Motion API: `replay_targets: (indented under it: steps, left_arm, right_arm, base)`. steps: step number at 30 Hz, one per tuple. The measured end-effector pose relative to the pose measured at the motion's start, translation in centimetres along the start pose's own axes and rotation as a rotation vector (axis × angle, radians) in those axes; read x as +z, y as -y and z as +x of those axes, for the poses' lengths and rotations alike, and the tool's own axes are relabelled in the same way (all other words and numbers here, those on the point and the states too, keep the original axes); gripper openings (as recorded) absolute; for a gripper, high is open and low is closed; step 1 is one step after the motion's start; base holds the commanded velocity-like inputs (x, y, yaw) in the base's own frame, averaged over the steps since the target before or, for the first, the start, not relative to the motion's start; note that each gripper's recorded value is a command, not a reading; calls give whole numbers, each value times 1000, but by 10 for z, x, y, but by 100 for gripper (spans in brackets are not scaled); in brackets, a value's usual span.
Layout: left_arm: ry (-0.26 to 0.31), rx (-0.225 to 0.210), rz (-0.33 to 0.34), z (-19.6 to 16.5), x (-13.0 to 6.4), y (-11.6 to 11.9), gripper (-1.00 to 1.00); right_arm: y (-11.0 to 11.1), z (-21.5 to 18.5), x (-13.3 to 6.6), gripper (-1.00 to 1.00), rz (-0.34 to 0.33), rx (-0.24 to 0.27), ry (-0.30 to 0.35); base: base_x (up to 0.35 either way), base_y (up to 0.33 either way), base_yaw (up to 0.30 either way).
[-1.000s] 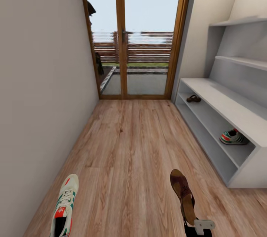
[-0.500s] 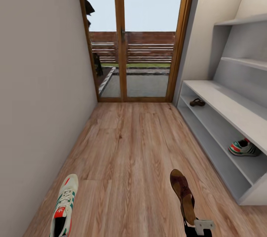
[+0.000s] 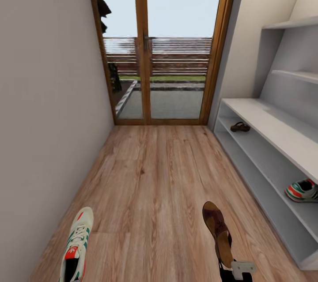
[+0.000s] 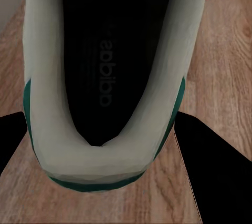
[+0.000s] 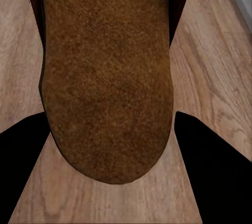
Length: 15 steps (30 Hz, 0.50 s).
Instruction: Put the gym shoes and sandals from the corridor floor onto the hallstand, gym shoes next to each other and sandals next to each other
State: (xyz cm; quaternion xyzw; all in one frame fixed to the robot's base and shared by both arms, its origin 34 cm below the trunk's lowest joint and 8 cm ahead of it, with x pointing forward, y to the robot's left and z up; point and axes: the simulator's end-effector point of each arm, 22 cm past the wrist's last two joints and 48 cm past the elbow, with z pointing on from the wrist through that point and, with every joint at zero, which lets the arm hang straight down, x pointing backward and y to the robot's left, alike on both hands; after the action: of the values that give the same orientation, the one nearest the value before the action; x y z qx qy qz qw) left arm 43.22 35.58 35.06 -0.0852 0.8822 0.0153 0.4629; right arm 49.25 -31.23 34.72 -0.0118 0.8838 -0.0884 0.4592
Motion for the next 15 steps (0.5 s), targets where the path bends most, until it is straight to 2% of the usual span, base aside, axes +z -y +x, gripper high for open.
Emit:
replay_targets:
  steps: [15]
  left_arm:
    - [0, 1, 0, 0, 0, 0, -100]
  right_arm:
    - [0, 0, 0, -100, 0, 0, 0]
  base:
    - [340, 0, 0]
